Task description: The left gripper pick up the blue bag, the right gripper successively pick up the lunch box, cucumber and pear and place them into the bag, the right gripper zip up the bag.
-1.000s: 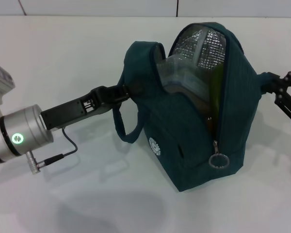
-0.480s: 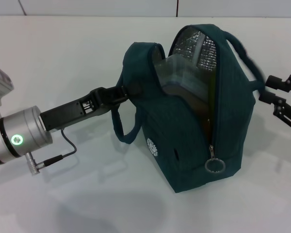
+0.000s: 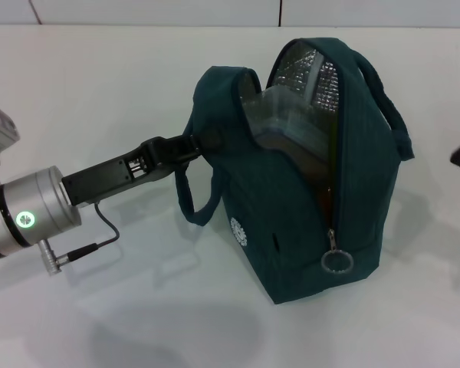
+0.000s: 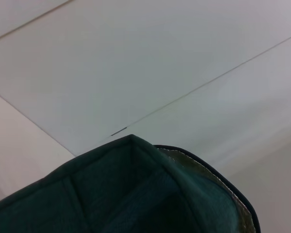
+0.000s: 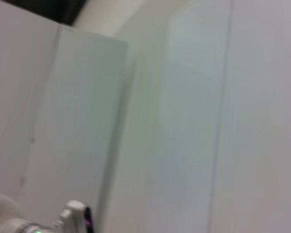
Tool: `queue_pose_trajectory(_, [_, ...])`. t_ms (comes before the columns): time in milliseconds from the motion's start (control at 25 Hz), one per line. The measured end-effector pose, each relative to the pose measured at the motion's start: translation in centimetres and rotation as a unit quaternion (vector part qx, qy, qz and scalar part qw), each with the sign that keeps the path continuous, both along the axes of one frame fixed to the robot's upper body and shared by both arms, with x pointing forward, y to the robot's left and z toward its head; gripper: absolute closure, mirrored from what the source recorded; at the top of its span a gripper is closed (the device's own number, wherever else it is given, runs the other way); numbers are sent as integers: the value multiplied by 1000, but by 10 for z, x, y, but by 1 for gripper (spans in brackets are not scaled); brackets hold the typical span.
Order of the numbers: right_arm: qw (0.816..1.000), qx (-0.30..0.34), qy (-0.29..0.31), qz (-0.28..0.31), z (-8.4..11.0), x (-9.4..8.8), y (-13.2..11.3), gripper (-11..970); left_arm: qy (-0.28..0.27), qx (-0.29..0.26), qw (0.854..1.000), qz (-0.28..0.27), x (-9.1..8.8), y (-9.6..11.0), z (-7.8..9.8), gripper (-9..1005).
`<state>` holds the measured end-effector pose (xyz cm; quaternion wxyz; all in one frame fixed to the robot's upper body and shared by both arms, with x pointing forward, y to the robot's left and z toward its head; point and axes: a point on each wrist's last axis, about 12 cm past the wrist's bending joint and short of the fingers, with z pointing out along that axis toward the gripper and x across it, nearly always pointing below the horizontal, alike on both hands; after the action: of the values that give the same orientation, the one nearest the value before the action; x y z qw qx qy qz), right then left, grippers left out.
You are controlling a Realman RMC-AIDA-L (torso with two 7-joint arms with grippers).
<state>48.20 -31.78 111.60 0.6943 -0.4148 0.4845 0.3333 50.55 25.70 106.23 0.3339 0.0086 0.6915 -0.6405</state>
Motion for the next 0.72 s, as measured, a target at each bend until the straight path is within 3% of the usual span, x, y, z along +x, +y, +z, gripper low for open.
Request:
queue_pose_trajectory(40, [1000, -2, -1, 9, 1, -2, -1, 428, 0, 1, 1000, 1, 0, 0, 0, 946])
queue_pose_trajectory(440, [990, -70, 77, 96, -18, -7, 17, 428, 2, 10, 1000, 10, 1, 4, -1, 946])
queue_pose_trajectory(720, [981, -95, 91, 142, -25, -18, 21, 427, 3, 9, 1000, 9, 2, 3, -1, 946])
